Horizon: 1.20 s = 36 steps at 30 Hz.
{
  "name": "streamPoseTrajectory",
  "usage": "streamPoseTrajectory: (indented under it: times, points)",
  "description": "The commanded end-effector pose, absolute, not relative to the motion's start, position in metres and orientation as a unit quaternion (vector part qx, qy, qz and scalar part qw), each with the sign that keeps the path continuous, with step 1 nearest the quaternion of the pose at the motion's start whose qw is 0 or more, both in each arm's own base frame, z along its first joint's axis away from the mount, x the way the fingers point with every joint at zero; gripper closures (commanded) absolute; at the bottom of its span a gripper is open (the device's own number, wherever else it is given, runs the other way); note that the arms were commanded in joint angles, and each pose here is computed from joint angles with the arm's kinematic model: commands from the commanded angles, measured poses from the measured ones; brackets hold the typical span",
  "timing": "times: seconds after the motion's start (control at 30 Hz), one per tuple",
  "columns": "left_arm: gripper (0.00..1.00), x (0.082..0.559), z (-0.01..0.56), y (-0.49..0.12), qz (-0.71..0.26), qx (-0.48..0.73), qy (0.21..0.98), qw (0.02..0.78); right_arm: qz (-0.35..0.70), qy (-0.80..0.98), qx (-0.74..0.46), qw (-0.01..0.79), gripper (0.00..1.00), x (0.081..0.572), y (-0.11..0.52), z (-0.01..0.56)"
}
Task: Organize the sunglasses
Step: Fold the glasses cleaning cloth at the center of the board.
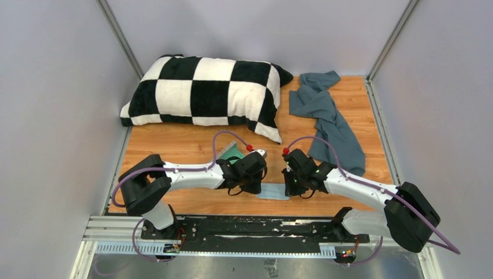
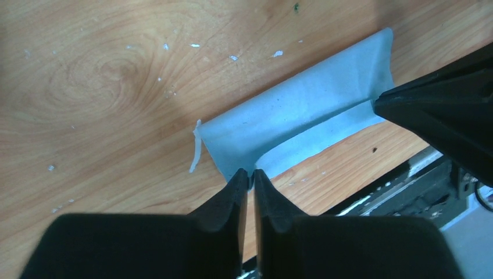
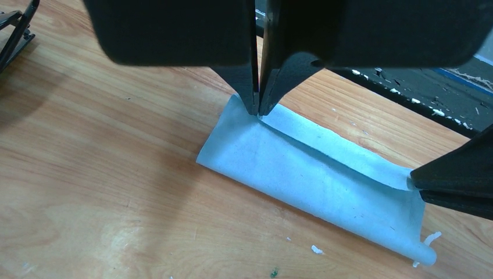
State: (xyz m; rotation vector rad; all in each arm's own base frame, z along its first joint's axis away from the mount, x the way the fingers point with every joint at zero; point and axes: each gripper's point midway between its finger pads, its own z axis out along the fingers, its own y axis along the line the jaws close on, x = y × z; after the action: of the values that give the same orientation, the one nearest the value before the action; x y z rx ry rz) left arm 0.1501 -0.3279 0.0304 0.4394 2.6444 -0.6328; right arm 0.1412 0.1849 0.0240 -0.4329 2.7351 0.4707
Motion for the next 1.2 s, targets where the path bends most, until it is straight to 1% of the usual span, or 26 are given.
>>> streamPoseTrajectory:
  times: [0.0,0.07,0.13,0.27,0.43,0.5,0.6,0.67,0.77,0.93,1.17]
  points:
    - [0.78,0.149,0.025,-0.323,-0.215,0.152,0.945,0.194,0.146,0.965,-0.156,0.152,0.87,0.132,0.177,0.017]
    - [0.71,0.148,0.029,-0.322,-0.216,0.152,0.945,0.196,0.146,0.965,-0.156,0.155,0.83,0.132,0.176,0.020]
    - [0.66,0.149,0.035,-0.321,-0.218,0.150,0.943,0.200,0.146,0.964,-0.155,0.159,0.78,0.133,0.176,0.024]
    - [0.63,0.151,0.053,-0.318,-0.228,0.143,0.938,0.219,0.154,0.960,-0.155,0.175,0.71,0.136,0.178,0.038]
    - [0.64,0.155,0.072,-0.325,-0.257,0.131,0.927,0.240,0.170,0.953,-0.146,0.206,0.70,0.145,0.184,0.056]
    - [0.67,0.156,0.073,-0.332,-0.277,0.122,0.922,0.242,0.164,0.952,-0.143,0.215,0.73,0.151,0.184,0.057]
    - [0.72,0.155,0.071,-0.345,-0.300,0.119,0.917,0.233,0.151,0.955,-0.142,0.212,0.84,0.156,0.185,0.051]
    - [0.75,0.155,0.065,-0.352,-0.303,0.123,0.918,0.224,0.148,0.957,-0.143,0.204,0.90,0.157,0.187,0.046]
    - [0.78,0.152,0.050,-0.356,-0.297,0.126,0.924,0.204,0.154,0.959,-0.146,0.186,0.97,0.153,0.191,0.036]
    - [0.80,0.140,0.041,-0.357,-0.313,0.125,0.925,0.178,0.169,0.959,-0.152,0.167,1.00,0.142,0.193,0.030]
    - [0.80,0.133,0.044,-0.347,-0.315,0.123,0.925,0.172,0.187,0.958,-0.163,0.144,1.00,0.124,0.189,0.023]
